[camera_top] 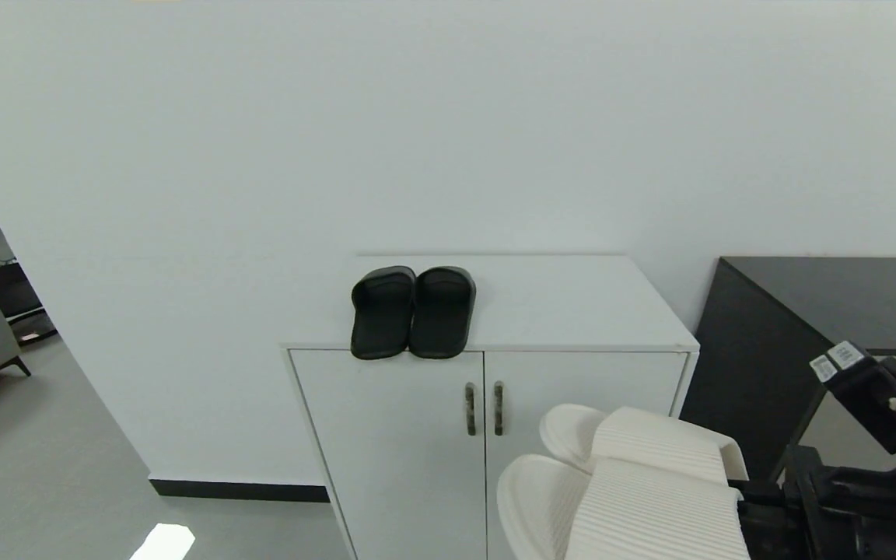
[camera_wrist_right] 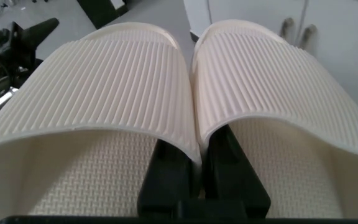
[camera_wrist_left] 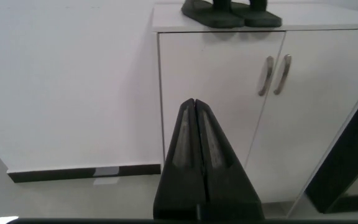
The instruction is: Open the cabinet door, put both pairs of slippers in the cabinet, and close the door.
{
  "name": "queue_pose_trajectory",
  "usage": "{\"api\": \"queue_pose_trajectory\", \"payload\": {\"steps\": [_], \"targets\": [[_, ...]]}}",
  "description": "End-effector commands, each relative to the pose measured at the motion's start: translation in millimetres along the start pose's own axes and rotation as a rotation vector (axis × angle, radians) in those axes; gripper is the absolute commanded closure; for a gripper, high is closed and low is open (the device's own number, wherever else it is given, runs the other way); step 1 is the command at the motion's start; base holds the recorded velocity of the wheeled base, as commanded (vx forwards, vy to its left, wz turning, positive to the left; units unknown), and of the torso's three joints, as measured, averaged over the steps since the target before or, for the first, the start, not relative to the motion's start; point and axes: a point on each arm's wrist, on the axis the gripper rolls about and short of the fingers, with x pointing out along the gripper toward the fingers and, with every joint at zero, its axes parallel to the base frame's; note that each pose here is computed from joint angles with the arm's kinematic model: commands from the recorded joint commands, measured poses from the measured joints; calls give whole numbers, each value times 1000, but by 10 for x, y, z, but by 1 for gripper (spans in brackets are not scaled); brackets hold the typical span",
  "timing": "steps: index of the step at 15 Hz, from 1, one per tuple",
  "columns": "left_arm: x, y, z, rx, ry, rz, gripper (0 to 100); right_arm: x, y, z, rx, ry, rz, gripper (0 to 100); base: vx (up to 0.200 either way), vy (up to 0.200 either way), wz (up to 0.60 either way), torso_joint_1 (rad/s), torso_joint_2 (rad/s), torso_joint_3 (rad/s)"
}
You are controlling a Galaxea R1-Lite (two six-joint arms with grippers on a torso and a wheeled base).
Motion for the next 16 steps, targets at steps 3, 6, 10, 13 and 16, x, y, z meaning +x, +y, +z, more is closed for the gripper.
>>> {"api": "queue_pose_trajectory", "payload": {"steps": [3, 6, 10, 13, 16], "targets": [[1, 0, 0, -2, 1, 1, 100, 3, -41, -47, 2, 18, -17, 100, 0, 0, 0, 0, 0, 0], [1, 1, 0, -2, 1, 1, 100, 6, -61, -65, -7, 25, -26, 100, 0, 0, 0, 0, 0, 0], [0, 0, 0, -2, 0, 2, 100, 4, -63, -75, -14, 26, -26, 100, 0, 0, 0, 0, 0, 0], [1, 1, 0, 0, 1, 1, 100, 0, -68, -101, -26, 35, -26, 100, 0, 0, 0, -91, 216, 117], [1, 0, 0, 3, 1, -1, 100, -7, -71, -121, -24, 41, -28, 100, 0, 0, 0, -216, 479, 263]]}}
